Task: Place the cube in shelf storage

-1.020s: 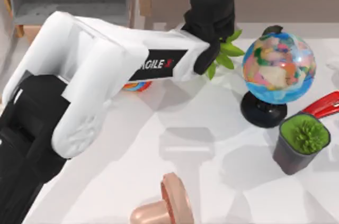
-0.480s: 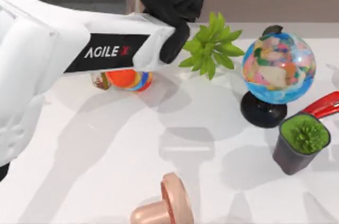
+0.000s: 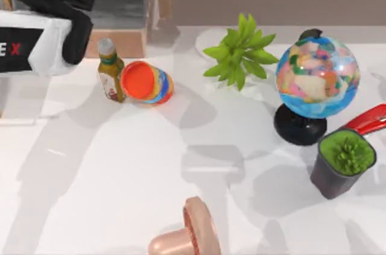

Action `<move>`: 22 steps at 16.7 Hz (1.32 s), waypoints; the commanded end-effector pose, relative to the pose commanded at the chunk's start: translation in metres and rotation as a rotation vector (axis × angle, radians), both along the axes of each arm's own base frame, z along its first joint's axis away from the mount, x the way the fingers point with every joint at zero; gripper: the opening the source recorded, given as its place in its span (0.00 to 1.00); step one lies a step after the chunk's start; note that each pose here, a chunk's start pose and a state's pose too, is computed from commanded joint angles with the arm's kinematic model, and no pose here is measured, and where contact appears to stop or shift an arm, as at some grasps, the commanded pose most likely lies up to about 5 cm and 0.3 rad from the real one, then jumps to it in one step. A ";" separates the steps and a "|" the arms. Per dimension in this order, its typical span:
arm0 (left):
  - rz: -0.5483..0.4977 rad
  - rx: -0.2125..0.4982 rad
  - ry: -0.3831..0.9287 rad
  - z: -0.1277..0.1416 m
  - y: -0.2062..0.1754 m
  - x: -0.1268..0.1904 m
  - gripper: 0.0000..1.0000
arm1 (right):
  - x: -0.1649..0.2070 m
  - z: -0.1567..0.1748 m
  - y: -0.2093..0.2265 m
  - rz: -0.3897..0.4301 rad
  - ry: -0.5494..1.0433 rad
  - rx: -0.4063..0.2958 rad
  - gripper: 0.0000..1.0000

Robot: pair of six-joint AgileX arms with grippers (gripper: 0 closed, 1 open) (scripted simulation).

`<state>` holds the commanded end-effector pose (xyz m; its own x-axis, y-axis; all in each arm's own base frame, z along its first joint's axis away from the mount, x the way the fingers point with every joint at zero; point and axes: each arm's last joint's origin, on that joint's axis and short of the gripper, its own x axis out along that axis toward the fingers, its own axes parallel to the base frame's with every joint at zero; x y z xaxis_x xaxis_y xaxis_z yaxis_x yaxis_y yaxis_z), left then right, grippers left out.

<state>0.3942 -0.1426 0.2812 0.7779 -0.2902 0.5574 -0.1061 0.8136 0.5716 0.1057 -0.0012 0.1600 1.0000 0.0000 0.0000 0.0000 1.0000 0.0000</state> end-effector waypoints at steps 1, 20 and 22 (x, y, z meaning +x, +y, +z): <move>0.042 0.058 -0.020 -0.003 0.023 -0.002 1.00 | 0.000 0.000 0.000 0.000 0.000 0.000 1.00; 0.615 0.888 0.292 -0.151 0.316 -0.155 1.00 | 0.000 0.000 0.000 0.000 0.000 0.000 1.00; 0.583 0.891 0.359 -0.171 0.318 -0.162 1.00 | 0.000 0.000 0.000 0.000 0.000 0.000 1.00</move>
<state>0.2320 0.1751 0.1098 0.9987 -0.0125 0.0489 -0.0492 -0.0214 0.9986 0.1057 -0.0012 0.1600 1.0000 0.0000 0.0000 0.0000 1.0000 0.0000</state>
